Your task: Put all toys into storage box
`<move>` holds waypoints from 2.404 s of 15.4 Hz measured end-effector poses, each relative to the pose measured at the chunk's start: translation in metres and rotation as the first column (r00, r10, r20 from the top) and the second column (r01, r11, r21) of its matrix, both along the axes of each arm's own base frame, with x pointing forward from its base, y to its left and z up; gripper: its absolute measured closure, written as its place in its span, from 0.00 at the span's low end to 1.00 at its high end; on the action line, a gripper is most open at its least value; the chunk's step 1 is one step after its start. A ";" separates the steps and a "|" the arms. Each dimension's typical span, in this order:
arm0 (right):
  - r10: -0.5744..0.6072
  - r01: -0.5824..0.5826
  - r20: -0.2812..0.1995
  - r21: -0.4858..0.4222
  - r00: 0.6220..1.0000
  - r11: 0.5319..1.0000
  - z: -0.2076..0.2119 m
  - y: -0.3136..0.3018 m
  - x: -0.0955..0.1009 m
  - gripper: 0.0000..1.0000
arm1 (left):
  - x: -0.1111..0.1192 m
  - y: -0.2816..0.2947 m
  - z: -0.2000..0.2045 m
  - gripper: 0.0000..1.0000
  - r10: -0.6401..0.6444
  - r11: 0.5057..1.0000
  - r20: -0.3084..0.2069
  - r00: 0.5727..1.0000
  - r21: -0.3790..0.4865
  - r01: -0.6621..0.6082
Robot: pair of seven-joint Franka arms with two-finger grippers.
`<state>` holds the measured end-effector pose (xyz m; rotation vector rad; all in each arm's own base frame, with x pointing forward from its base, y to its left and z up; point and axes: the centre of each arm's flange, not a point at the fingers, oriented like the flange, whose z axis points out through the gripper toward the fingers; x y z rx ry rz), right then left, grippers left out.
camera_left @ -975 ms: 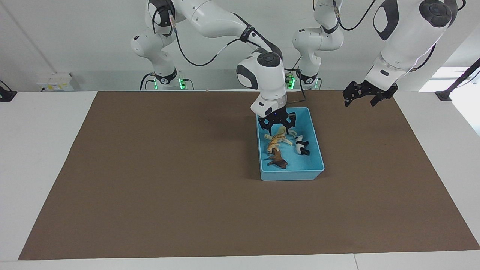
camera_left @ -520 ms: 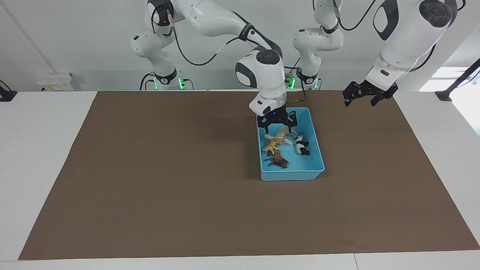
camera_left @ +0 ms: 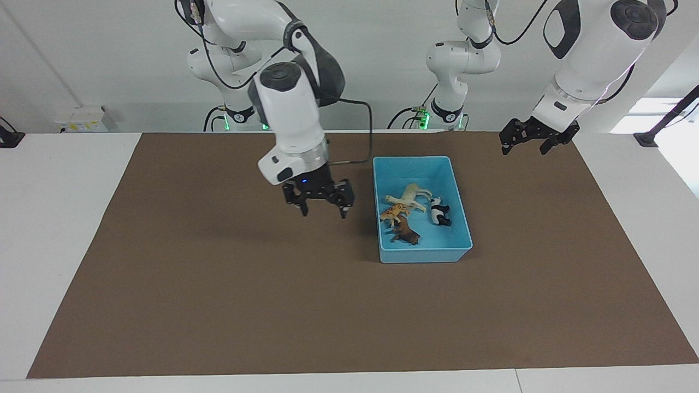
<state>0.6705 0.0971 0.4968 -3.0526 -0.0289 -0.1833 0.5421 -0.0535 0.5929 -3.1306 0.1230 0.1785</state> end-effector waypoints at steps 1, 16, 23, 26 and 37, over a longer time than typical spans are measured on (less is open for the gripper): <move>0.015 -0.015 -0.001 -0.014 1.000 1.000 0.001 -0.028 0.002 0.00 | 0.000 0.000 0.000 0.00 0.000 1.000 0.000 1.000 0.000 0.000; -0.020 0.018 -0.202 -0.012 0.979 1.000 0.090 -0.116 -0.120 0.00 | 0.000 0.000 0.000 0.00 0.000 1.000 0.000 1.000 0.000 0.000; -0.007 -0.003 -0.176 -0.054 0.984 0.999 0.096 -0.149 -0.129 0.00 | 0.000 0.000 0.000 0.00 0.000 1.000 0.000 1.000 0.000 0.000; -0.017 0.007 -0.150 -0.065 0.989 0.998 0.104 -0.149 -0.128 0.00 | 0.000 0.000 0.000 0.00 0.000 1.000 0.000 1.000 0.000 0.000; -0.072 0.064 -0.129 -0.068 0.989 0.996 0.108 -0.140 -0.125 0.00 | 0.000 0.000 0.000 0.00 0.000 1.000 0.000 1.000 0.000 0.000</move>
